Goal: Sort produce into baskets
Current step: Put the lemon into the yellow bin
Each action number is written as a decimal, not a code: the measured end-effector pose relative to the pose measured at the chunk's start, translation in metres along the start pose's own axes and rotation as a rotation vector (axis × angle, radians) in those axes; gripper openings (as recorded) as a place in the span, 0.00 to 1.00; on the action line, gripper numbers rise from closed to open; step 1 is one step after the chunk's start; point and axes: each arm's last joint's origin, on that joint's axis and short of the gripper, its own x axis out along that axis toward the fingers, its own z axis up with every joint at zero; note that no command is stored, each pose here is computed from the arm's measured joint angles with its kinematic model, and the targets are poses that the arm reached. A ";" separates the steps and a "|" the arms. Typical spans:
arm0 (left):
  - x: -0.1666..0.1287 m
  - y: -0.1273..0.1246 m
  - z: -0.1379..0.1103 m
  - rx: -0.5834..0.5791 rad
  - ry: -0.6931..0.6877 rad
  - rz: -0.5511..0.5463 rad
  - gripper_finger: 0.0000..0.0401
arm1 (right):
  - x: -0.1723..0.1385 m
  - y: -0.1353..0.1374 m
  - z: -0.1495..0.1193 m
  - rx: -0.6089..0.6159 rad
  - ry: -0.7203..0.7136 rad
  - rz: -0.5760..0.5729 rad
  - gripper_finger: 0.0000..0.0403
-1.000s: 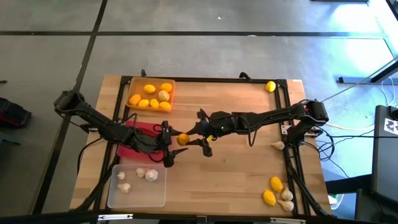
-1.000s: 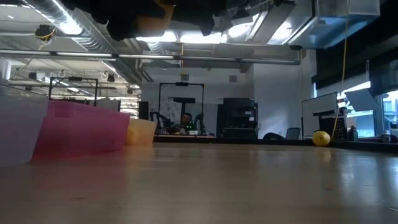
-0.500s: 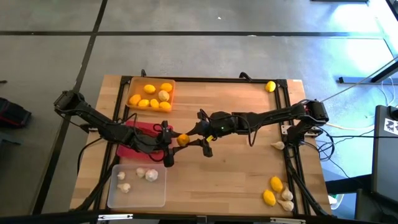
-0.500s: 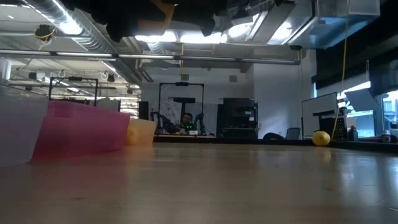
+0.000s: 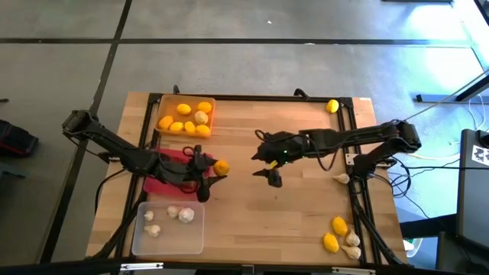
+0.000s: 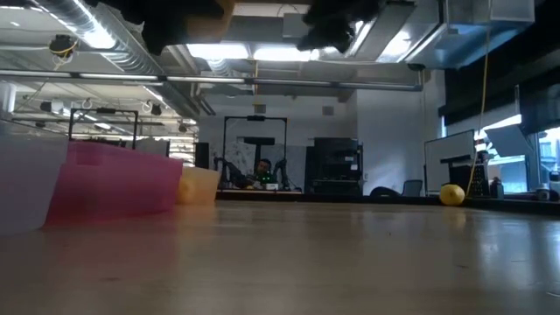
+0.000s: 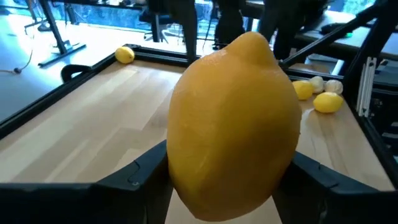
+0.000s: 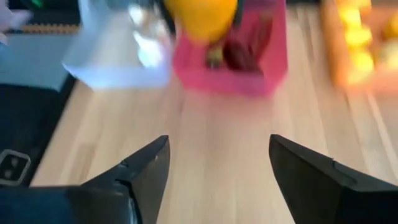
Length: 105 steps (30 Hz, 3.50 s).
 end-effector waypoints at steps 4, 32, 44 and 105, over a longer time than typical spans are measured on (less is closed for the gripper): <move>-0.007 0.013 0.007 -0.050 0.003 0.036 0.55 | -0.002 0.000 -0.012 0.056 0.122 -0.017 0.67; -0.009 0.160 0.004 -0.315 0.355 0.720 0.55 | 0.024 -0.005 -0.036 0.074 0.329 -0.078 0.66; -0.018 0.205 -0.018 -0.490 0.456 0.785 0.55 | 0.024 -0.005 -0.036 0.074 0.328 -0.078 0.66; -0.016 0.231 -0.017 -0.470 0.508 0.725 0.73 | 0.025 -0.005 -0.031 0.061 0.278 -0.073 0.66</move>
